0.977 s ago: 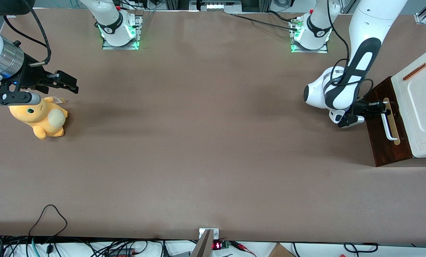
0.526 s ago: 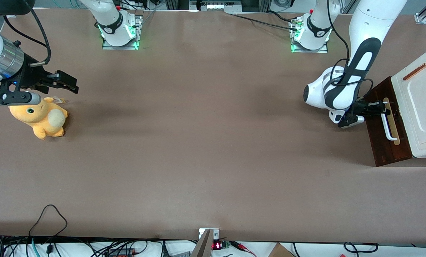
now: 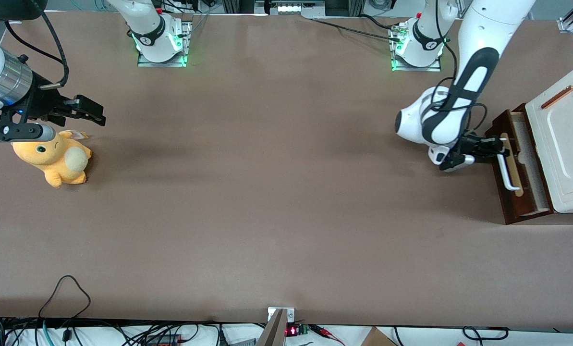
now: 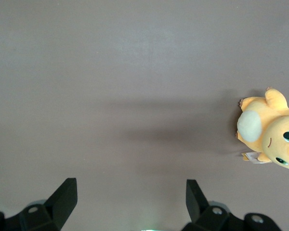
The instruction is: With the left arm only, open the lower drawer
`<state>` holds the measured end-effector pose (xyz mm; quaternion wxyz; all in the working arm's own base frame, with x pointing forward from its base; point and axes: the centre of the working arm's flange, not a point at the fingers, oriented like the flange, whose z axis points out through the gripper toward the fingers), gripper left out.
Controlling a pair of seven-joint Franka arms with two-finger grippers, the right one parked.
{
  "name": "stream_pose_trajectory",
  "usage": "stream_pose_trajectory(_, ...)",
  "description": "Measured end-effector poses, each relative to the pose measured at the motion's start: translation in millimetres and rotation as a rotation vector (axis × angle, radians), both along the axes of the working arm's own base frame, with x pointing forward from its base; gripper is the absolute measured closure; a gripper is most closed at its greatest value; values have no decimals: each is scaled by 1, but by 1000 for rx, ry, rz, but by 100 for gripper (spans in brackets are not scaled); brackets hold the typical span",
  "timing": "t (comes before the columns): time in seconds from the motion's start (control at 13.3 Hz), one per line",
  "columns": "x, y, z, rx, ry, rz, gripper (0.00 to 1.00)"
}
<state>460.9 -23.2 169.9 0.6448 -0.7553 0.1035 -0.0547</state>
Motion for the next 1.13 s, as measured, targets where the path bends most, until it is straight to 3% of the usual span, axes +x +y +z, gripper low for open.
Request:
stream_pose_trajectory(1.05,-3,-32,1,-26,-1,-37,81)
stream_pose_trajectory(1.13,-2,-36,1,-39,2,-48,77)
